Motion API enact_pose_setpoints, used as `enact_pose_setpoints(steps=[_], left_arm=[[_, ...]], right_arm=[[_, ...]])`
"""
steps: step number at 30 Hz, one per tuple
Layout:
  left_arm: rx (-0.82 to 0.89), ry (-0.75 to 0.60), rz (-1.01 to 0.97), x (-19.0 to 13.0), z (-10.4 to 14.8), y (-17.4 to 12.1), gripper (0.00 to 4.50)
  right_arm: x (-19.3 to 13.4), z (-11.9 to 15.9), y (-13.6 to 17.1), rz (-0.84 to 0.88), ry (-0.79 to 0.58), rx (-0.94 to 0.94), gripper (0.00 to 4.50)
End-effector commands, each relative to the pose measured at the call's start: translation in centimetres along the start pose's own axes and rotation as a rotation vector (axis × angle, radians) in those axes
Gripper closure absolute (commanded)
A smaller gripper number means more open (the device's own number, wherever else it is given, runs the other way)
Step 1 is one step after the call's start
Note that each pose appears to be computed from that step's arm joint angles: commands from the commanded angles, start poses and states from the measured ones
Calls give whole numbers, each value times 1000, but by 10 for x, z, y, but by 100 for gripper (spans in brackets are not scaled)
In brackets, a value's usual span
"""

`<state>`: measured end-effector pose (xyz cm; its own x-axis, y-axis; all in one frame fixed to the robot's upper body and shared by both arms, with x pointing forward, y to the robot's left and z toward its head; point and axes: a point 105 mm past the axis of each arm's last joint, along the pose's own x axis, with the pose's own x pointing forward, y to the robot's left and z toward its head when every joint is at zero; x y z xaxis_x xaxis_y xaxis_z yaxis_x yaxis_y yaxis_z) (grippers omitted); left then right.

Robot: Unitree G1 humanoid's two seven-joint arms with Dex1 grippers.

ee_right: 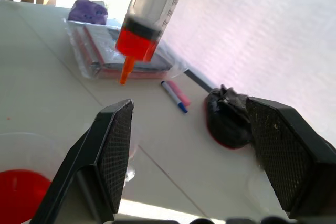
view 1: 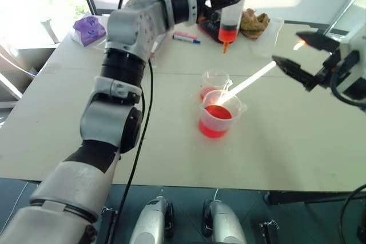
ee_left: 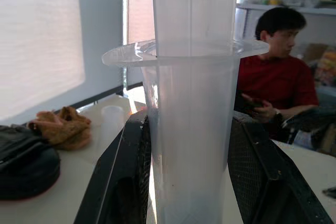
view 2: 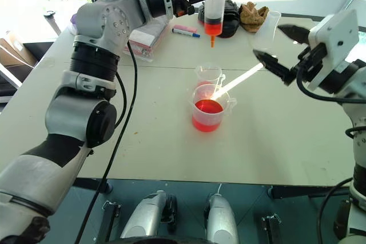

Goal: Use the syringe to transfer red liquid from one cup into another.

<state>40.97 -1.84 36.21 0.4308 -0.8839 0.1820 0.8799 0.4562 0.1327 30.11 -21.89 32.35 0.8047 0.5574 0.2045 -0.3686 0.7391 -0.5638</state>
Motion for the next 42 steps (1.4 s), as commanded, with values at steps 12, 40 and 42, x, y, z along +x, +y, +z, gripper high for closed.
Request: enact_pose_setpoints(steps=[12, 40, 42], left_arm=[[27, 28, -37, 10, -58, -4, 295], [118, 105, -128, 6, -81, -15, 295], [120, 106, -126, 6, -81, -14, 295]], right_arm=[[82, 13, -29, -88, -176, -181, 100], [123, 14, -5, 130, -240, -168, 150], [124, 14, -4, 136, -242, -166, 225]])
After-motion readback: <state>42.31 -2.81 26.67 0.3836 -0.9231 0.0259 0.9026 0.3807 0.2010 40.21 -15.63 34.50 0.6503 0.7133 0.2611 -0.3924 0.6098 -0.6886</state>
